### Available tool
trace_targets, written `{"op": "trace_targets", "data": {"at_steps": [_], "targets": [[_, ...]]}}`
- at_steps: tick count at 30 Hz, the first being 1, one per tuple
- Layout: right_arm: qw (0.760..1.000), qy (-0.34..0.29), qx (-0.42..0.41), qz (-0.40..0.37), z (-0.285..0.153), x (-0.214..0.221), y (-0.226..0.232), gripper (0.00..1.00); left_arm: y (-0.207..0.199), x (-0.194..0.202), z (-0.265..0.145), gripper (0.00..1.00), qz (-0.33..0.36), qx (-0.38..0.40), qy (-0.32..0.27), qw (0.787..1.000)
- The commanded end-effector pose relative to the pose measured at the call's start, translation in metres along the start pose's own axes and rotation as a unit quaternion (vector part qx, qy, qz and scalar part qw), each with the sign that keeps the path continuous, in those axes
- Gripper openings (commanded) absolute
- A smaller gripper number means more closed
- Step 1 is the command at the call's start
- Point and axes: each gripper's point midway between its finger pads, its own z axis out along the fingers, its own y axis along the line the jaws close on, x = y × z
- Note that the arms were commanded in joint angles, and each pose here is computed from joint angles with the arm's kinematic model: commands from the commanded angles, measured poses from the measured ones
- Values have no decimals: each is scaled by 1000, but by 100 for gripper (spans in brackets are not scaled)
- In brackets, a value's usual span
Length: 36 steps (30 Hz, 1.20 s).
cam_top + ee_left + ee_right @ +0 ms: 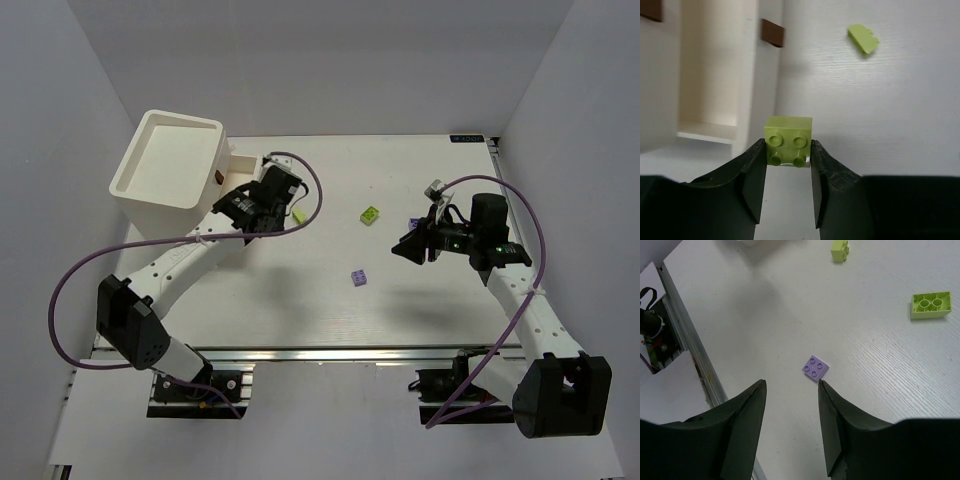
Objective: Sort the legos into containers by color
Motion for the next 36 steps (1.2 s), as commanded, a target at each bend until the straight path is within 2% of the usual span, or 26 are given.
{"op": "trace_targets", "data": {"at_steps": [1,9,12,15,16,20,23,26,28,29,30,31,32,33,35,36], "targets": [[1000,-10,-7,-22,-1,-5,4,52,45,-15,-2,23,10,-75,-5,997],[1000,-11,-9,-22,-1,-5,5,51,81,-20,22,24,1,-126,14,992],[1000,-11,-9,-21,-1,-5,4,51,89,-21,28,29,0,-137,18,990],[1000,-10,-10,-20,0,-4,4,51,96,-21,35,42,-5,-143,23,989],[1000,-10,-11,-20,0,-4,4,52,99,-21,35,53,-6,-148,26,989],[1000,-9,-11,-20,0,-4,4,54,105,-24,38,75,-12,-150,30,988],[1000,-9,-12,-21,0,-3,4,57,101,-26,38,78,-15,-138,29,990],[1000,-6,-18,-24,1,-1,6,59,93,-35,31,78,-31,-108,18,994],[999,-5,-19,-26,1,0,5,60,85,-49,22,73,-51,-74,-4,996],[999,-1,-16,-30,2,2,3,60,79,-53,17,67,-61,-50,-13,997],[999,2,-14,-32,3,3,2,60,61,-60,2,51,-74,6,-29,997],[999,5,-11,-34,5,5,0,60,49,-60,-2,43,-80,36,-40,995],[999,15,0,-39,8,8,-6,60,39,-62,-9,37,-89,71,-49,992],[999,25,1,-37,11,12,-7,60,22,-63,-31,33,-104,143,-62,982],[998,46,16,-45,18,11,-15,62,3,-46,-35,32,-111,201,-66,971],[997,56,16,-47,22,12,-15,65,-8,-43,-54,34,-120,254,-73,957]]}}
